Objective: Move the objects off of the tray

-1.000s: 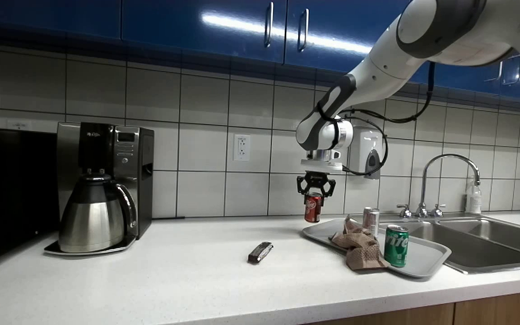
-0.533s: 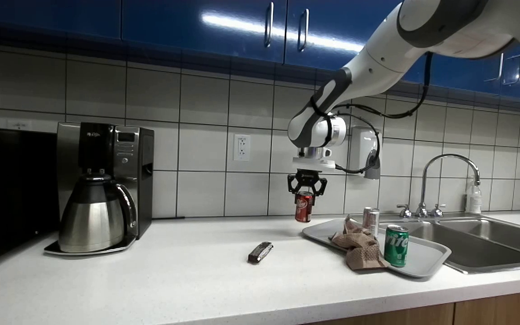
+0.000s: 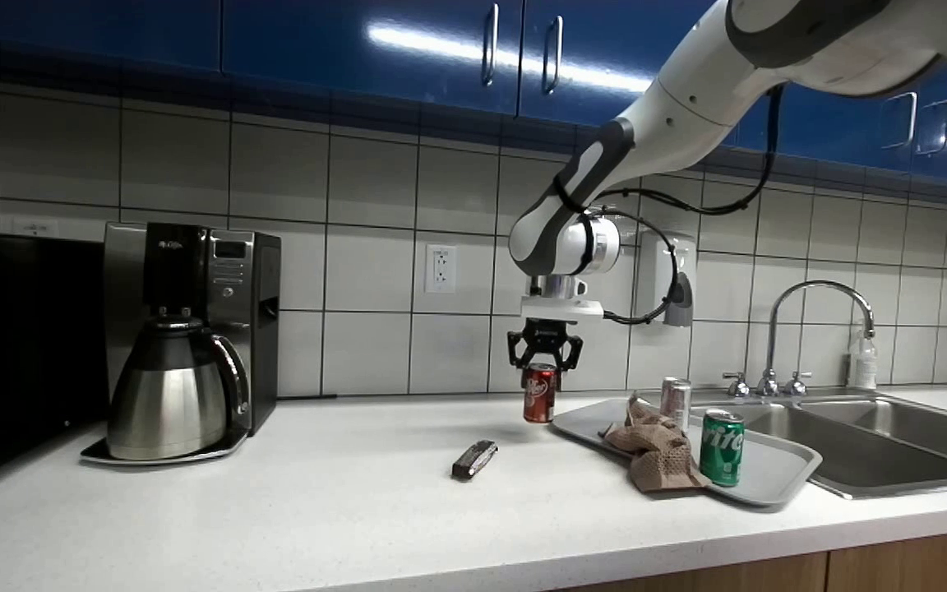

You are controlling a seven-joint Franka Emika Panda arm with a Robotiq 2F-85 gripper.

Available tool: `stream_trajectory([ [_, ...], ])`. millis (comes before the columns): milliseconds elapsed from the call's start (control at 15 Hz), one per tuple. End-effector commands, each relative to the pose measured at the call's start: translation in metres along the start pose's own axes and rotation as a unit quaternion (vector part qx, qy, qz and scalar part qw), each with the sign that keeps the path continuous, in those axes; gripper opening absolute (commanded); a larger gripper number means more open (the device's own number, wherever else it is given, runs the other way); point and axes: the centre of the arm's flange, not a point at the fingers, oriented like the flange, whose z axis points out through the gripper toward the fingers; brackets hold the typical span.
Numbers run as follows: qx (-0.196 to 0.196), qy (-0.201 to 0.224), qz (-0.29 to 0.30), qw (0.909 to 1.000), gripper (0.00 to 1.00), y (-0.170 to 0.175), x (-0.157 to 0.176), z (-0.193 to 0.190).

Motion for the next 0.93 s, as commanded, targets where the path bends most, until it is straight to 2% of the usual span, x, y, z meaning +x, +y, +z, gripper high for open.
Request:
stream_trajectory([
  [0, -0.002, -0.007, -0.024, 0.9997, 0.38, 0.003, -0.017, -0.002],
  [733, -0.015, -0.028, -0.036, 0.9988, 0.38, 0.007, -0.028, 0.018],
  [800, -0.018, -0.028, -0.036, 0.9988, 0.72, 0.007, -0.029, 0.019],
  [867, -0.018, -0.029, -0.036, 0.9988, 0.89, 0.007, -0.029, 0.02],
])
